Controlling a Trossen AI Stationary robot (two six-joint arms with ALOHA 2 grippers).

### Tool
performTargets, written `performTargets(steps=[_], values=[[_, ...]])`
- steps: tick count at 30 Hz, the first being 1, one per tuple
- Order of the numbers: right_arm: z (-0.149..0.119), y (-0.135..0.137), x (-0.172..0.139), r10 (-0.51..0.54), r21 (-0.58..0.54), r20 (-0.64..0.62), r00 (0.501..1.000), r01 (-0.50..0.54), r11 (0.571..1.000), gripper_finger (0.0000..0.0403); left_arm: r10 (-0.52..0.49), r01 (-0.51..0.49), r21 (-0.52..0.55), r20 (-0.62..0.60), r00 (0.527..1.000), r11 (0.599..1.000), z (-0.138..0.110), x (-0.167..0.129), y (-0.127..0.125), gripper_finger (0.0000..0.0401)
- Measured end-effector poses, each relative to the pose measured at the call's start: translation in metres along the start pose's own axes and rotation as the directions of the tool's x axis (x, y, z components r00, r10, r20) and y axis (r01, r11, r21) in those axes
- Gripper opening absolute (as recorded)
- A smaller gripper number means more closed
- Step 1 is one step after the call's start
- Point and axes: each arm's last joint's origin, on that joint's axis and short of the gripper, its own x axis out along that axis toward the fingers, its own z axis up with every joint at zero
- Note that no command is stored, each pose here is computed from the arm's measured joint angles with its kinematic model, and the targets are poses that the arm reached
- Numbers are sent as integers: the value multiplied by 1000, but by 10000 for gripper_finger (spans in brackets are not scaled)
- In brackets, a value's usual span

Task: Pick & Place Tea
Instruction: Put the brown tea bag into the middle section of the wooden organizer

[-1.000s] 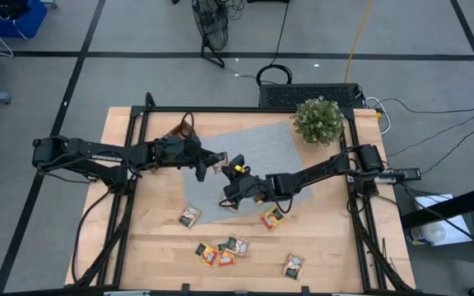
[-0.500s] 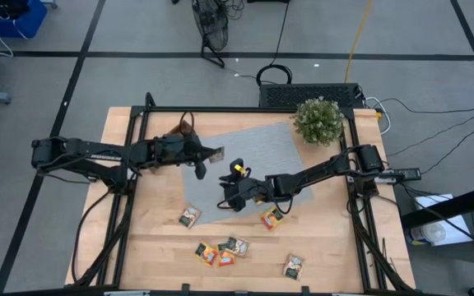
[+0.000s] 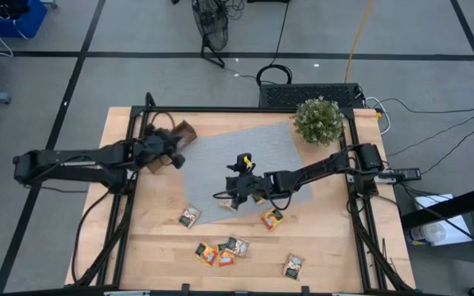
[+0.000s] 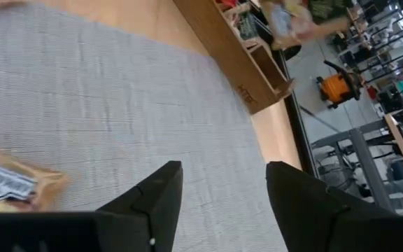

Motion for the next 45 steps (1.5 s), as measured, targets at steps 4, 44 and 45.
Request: performTargets(steps=[4,44,45], values=[[-3,-5,4,-9,-11,-12,1000,9,1000,186,26,-26,-94,-4,1000,995,-29,-2,12,1],[-6,-11,10,47,-15,6,999,-46,999,180,183,-179,-154,11,983,972,-97,17,29,127],[-6,-11,10,46,-17,6,999,-46,999,180,183,-179,-154,11,983,972,-96,17,29,137]])
